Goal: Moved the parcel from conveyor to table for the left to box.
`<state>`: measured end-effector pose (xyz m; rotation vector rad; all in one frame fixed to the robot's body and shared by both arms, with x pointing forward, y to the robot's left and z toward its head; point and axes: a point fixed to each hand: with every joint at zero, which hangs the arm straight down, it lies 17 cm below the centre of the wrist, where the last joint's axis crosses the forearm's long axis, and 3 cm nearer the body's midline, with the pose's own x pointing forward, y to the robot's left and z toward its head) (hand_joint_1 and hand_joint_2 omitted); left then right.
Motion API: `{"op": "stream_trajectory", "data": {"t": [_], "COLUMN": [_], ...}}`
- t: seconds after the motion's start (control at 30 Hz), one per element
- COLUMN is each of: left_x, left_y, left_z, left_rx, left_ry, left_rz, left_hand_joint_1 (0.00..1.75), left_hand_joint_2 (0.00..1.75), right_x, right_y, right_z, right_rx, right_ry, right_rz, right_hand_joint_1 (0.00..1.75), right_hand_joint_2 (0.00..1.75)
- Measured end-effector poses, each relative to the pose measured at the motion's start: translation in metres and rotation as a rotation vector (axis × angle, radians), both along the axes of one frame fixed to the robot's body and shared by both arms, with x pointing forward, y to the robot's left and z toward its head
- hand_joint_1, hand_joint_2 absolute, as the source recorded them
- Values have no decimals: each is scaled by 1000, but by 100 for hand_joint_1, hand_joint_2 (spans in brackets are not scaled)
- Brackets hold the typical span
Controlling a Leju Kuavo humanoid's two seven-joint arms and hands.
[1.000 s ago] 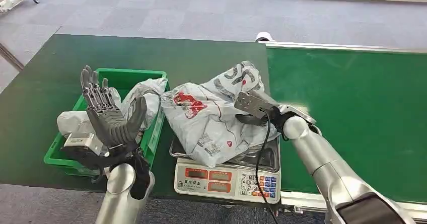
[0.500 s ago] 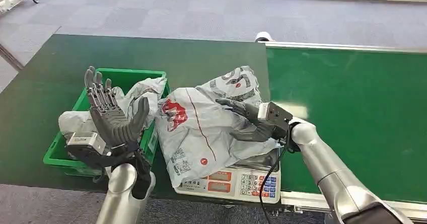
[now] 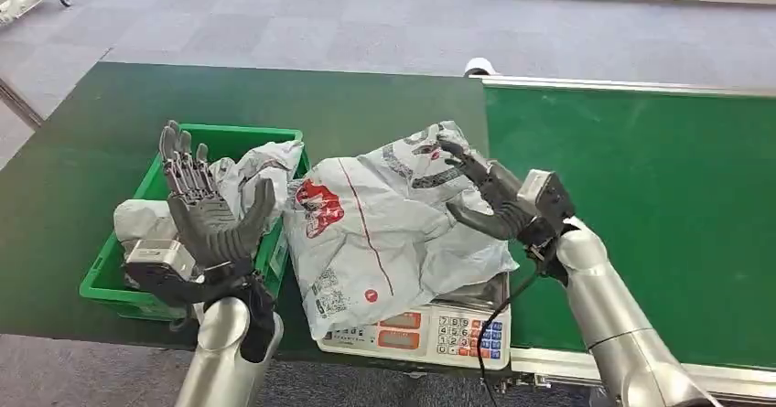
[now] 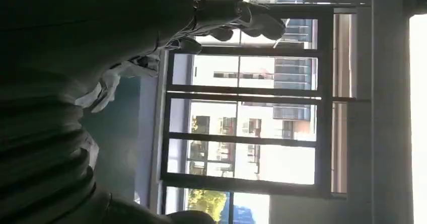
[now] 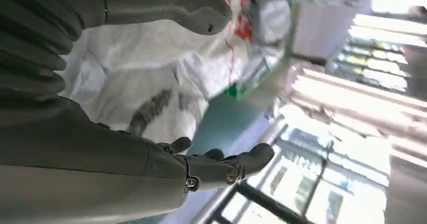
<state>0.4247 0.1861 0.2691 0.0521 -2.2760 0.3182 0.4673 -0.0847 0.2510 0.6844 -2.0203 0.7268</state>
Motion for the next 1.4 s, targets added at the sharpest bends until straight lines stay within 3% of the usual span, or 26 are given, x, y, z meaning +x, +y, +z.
{"op": "stream_trajectory", "data": {"t": [0.17,0.23,0.43,0.6,0.87,1.0,1.2,1.4], "left_x": [0,0,11,24,34,42,62,66], "left_y": [-8,-13,-37,-49,-58,-70,-126,-142], "left_z": [1,0,-18,-36,-53,-70,-138,-163], "left_rx": [6,8,12,49,72,120,607,741], "left_ry": [-8,-8,31,81,129,179,403,461], "left_rz": [-50,-73,-199,-222,-244,-279,-297,-333], "left_hand_joint_1": [0,0,0,0,0,0,0,0], "left_hand_joint_2": [175,175,175,175,175,175,175,175], "right_x": [-7,-9,-5,-14,-21,-19,-15,-14], "right_y": [-37,-59,-133,-176,-199,-217,-224,-234], "right_z": [31,36,18,-5,-28,-58,-87,-102], "right_rx": [204,260,218,170,157,184,196,188], "right_ry": [-67,-104,-198,-215,-175,-67,34,73], "right_rz": [-134,-249,-694,-941,-1054,-1083,-1040,-1062], "right_hand_joint_1": [0,0,0,0,0,0,0,0], "right_hand_joint_2": [175,175,175,175,175,175,175,175]}}
